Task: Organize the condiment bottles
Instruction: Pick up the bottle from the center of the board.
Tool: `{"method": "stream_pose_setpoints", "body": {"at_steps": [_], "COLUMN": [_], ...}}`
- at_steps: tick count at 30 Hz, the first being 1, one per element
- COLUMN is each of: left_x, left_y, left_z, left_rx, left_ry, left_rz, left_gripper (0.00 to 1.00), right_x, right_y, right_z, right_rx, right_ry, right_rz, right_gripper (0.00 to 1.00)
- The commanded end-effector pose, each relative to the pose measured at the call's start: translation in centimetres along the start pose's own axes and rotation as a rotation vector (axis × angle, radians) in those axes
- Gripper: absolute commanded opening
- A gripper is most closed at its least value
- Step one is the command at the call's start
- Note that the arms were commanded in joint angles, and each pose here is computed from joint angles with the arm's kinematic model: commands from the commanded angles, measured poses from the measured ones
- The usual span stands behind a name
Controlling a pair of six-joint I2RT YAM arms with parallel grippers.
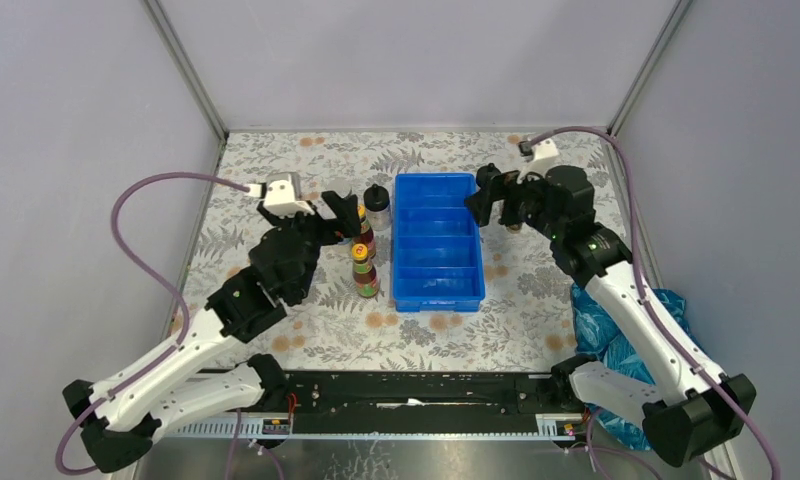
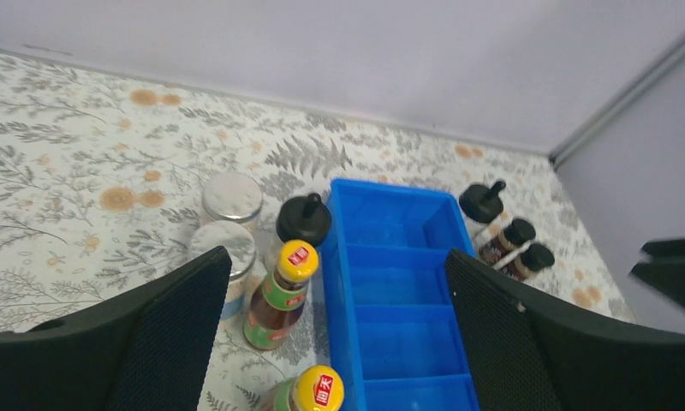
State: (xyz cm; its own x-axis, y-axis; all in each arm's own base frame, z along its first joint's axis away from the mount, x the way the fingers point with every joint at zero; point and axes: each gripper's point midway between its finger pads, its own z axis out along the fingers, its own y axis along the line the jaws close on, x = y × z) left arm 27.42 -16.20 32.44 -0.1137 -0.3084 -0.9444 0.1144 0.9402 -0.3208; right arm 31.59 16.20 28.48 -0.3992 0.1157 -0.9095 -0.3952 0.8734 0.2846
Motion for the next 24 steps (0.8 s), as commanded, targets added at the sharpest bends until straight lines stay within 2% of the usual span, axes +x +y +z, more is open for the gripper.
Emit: {"method": "stream_pose_setpoints", "body": {"at_steps": [1,8,13,24], "left_x": [-3.4,-4.3,-4.6,-3.5], "left_y": [2.1,2.4,1.5,0.3], "left_z": [-1.3,-2.0,-2.1,-2.3], "left_rx": [-0.083,-0.064,-0.004,0.092], "left_ry": [-0.135,-0.169,-0.184,-0.172], "left_rz": [-0.110,-0.139,-0.121,-0.095], "left_gripper": [0.99,0.98,0.99,0.98], "right_x": [-1.4,1.1,2.7,4.0], "right_y": [5.3,10.2,13.4,19.3], "right_z": [0.9,3.6,5.1,7.9], "right_rx": [-0.194,-0.321,-0.410,-0.509], "right_ry": [-0.008,0.077,0.114,0.148], "right_rz": [-0.089,-0.189,-0.228,-0.331], "right_gripper": [1.00,0.99,0.95,0.91]}}
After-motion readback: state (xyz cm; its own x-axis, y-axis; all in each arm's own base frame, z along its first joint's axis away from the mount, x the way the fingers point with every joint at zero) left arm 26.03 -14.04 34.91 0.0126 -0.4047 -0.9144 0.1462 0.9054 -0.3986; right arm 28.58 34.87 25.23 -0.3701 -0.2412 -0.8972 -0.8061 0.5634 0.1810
